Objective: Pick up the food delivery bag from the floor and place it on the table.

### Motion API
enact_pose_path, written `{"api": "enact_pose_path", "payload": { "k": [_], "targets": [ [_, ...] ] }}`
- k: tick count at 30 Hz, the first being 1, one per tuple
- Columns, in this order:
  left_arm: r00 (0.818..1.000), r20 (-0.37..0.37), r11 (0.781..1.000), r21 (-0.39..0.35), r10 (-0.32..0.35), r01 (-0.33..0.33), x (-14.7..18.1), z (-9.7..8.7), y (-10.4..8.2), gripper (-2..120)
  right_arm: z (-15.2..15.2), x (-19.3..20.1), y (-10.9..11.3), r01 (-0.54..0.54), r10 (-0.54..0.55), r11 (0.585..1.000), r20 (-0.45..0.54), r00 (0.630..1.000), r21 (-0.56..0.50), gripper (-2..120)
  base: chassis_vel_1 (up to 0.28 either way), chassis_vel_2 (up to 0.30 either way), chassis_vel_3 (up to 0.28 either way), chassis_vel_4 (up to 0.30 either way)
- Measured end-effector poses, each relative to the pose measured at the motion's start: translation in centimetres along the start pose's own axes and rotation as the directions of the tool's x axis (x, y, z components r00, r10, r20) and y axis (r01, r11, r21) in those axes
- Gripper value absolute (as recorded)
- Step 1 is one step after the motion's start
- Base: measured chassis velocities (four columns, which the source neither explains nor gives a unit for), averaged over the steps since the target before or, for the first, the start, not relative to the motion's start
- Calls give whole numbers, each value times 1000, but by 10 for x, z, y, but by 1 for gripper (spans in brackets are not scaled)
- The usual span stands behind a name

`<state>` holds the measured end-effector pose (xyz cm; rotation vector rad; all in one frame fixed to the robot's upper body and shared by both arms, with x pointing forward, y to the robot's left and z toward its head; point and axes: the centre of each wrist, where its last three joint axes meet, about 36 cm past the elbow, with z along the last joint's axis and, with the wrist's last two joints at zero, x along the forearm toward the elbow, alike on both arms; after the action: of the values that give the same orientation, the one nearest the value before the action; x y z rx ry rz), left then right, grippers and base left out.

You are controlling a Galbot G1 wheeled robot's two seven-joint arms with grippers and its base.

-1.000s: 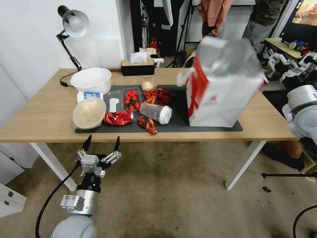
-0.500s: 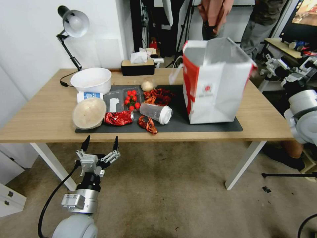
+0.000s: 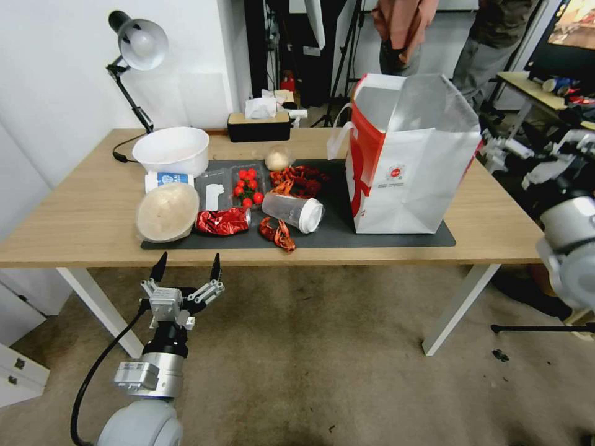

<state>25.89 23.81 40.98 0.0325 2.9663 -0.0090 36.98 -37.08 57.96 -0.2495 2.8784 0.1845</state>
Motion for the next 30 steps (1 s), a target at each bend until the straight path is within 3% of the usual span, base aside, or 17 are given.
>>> {"api": "enact_pose_path", "payload": {
  "k": [3,8,19,30],
  "targets": [
    [1000,-3,1000,-6,-5,5,1,2,3,100,8,24,23,-4,4,1000,3,1000,2,100,0,0,0,0],
    [1000,-7,1000,-12,-15,15,1,8,5,100,31,54,43,11,-10,998,-8,1000,58,100,0,0,0,0],
    [1000,-12,1000,-24,-20,20,2,20,10,100,89,96,43,-22,28,992,-42,999,123,100,0,0,0,0],
    [1000,-9,999,-29,-21,21,4,27,12,100,126,127,51,-66,75,994,-100,992,86,100,0,0,0,0]
  ]
}}
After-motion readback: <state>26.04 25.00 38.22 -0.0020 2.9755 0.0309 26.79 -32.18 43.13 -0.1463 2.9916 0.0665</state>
